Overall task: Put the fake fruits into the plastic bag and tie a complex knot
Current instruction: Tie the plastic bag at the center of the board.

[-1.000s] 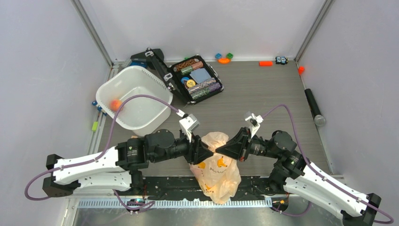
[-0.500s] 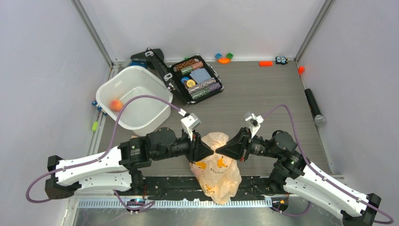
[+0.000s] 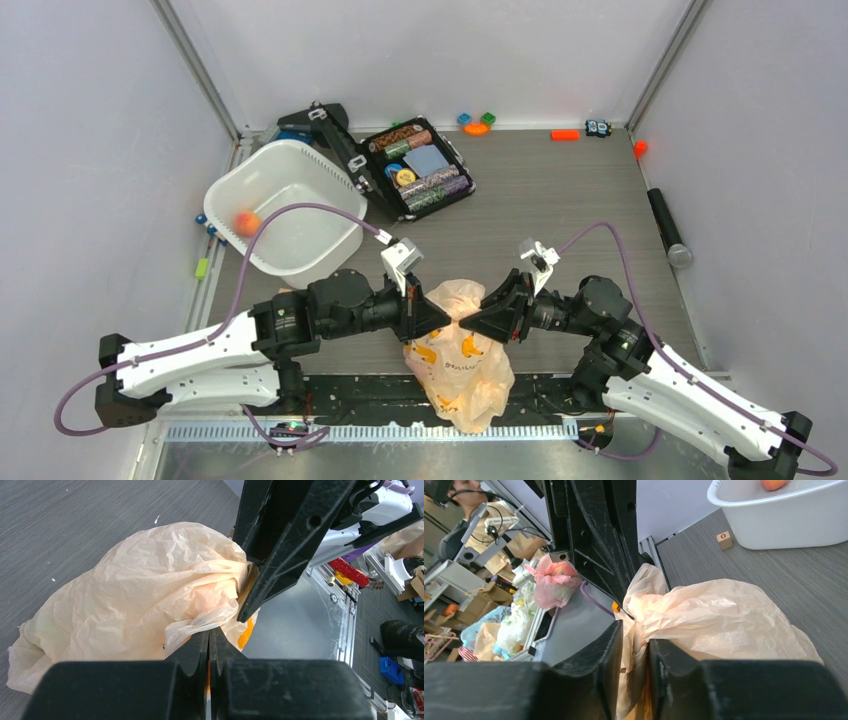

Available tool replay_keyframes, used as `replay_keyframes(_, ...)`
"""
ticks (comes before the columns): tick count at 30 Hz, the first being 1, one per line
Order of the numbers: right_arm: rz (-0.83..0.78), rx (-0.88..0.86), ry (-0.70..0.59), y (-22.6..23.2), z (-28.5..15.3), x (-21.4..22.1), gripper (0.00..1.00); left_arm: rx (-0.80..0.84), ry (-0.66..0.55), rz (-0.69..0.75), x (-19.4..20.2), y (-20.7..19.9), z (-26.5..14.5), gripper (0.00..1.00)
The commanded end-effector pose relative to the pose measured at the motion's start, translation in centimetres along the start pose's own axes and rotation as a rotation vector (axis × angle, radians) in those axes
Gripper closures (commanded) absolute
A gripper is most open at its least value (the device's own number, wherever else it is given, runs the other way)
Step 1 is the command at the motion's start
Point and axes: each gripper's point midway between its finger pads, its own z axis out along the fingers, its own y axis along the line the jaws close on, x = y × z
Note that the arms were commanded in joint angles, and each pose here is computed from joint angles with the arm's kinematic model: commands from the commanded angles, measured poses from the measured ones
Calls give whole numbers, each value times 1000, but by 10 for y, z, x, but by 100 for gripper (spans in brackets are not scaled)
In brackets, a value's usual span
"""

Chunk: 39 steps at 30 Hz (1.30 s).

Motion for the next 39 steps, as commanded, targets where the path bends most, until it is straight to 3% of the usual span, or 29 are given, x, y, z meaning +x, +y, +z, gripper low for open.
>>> replay_keyframes(1, -44, -26, -49, 15, -1, -23, 62, 57, -46, 4, -17, -14, -2, 100)
replay_keyframes(11, -4, -53, -35, 10, 10, -17, 49, 85, -25, 30, -19, -21, -2, 100)
replay_keyframes(16, 13, -60, -25, 7, 15, -14, 49, 105, -19, 48, -19, -25, -3, 100)
replay_keyframes(19, 25, -73, -20, 6, 18, -12, 57, 105, -18, 56, -20, -25, -4, 100)
replay_keyframes(26, 37, -68, -17, 3, 18, -6, 92, 97, -32, 76, -24, -23, -11, 100)
replay_keyframes(29, 57, -66, -24, 1, 18, -4, 95, 100, -23, 81, -20, -22, -12, 100)
replay_keyframes(30, 66, -71, -40, 2, 18, -7, 95, 105, -19, 79, -18, -22, -11, 99)
replay_keyframes(36, 142, -106, -111, 5, 16, -10, 95, 137, -41, 31, -8, -20, -8, 71)
replay_keyframes(39, 156, -109, -132, 6, 14, -11, 95, 163, -50, 9, -2, -21, -5, 64)
